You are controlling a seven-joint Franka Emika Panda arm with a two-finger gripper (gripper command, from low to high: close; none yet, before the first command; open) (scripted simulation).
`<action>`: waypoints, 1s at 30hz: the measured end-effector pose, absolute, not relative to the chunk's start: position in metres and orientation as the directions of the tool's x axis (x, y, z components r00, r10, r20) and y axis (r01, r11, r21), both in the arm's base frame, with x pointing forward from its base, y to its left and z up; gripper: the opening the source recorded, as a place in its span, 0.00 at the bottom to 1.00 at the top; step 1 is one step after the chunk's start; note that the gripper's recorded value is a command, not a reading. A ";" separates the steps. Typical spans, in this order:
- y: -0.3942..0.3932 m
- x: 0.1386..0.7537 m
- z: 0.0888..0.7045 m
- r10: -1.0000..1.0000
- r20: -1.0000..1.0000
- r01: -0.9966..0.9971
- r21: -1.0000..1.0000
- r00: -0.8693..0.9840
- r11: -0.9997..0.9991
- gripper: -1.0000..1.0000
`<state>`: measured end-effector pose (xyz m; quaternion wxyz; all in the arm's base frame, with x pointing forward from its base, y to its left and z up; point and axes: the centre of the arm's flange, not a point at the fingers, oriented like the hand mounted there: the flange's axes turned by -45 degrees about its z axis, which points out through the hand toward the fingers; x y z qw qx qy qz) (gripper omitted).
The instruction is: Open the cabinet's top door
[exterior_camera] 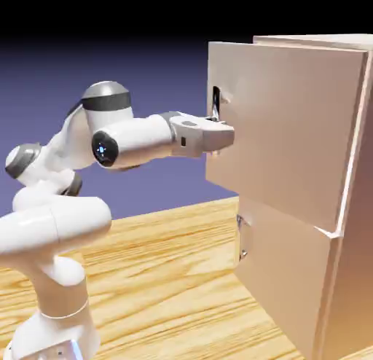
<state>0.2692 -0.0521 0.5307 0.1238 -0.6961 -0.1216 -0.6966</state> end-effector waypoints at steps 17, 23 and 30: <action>-0.138 0.210 0.531 0.000 1.000 0.620 0.000 0.000 -0.784 0.00; -0.173 0.196 0.531 0.000 1.000 0.708 0.000 0.000 -0.706 0.00; -0.218 0.184 0.531 0.000 1.000 0.801 0.000 0.000 -0.599 0.00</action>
